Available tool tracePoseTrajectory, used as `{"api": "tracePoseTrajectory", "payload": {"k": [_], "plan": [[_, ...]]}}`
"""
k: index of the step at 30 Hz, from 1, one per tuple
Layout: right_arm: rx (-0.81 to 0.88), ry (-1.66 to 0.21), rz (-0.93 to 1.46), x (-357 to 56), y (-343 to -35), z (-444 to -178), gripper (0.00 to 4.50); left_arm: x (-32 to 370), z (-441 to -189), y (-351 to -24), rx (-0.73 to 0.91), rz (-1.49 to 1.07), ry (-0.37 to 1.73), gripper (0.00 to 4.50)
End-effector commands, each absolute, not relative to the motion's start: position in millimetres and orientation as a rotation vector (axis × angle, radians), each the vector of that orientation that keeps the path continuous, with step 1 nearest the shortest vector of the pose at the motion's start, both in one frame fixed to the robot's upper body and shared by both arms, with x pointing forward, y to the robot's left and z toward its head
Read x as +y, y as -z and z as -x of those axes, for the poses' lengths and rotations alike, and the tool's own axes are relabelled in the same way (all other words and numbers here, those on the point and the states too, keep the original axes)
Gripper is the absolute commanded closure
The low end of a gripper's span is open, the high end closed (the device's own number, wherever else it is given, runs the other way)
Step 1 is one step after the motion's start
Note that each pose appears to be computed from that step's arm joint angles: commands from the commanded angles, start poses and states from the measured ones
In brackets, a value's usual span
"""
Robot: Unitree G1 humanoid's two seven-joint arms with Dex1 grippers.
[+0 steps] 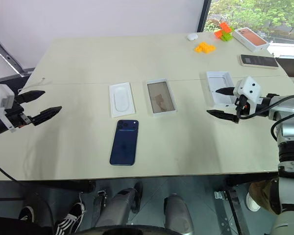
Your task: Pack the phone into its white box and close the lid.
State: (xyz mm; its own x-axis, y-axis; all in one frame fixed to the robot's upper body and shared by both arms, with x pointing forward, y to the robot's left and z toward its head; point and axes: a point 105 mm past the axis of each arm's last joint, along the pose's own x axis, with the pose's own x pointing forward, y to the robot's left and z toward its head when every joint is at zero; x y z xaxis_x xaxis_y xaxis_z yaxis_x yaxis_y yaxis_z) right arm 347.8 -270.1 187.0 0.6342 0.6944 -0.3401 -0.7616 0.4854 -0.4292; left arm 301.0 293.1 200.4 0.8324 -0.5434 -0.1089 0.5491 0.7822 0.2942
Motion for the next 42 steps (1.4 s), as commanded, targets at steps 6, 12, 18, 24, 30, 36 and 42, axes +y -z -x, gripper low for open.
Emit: {"api": "tracePoseTrajectory", "payload": {"k": [6,12,18,24,30,36,42], "plan": [[0.066,-0.882,0.613,-266.0,-201.6,-350.1,0.05,292.5,-302.4,-210.8,-0.01,-0.355,0.573,0.07],[0.065,-0.887,0.619,-261.4,-200.8,-353.3,0.05,291.8,-300.6,-210.4,-0.018,-0.333,0.57,0.07],[0.062,-0.888,0.619,-257.4,-199.3,-355.1,0.05,289.0,-302.4,-206.0,-0.006,-0.328,0.567,0.07],[0.074,-0.882,0.601,-257.1,-196.7,-354.7,0.05,287.5,-307.5,-206.2,0.009,-0.315,0.562,0.07],[0.103,-0.882,0.595,-253.9,-194.2,-354.9,0.05,281.5,-308.0,-201.5,0.023,-0.308,0.584,0.07],[0.095,-0.888,0.573,-239.3,-196.4,-358.8,0.05,277.2,-314.1,-199.6,0.036,-0.29,0.566,0.07],[0.097,-0.88,0.531,-227.7,-195.7,-362.1,0.05,269.4,-320.0,-197.6,0.021,-0.266,0.528,0.07]]}}
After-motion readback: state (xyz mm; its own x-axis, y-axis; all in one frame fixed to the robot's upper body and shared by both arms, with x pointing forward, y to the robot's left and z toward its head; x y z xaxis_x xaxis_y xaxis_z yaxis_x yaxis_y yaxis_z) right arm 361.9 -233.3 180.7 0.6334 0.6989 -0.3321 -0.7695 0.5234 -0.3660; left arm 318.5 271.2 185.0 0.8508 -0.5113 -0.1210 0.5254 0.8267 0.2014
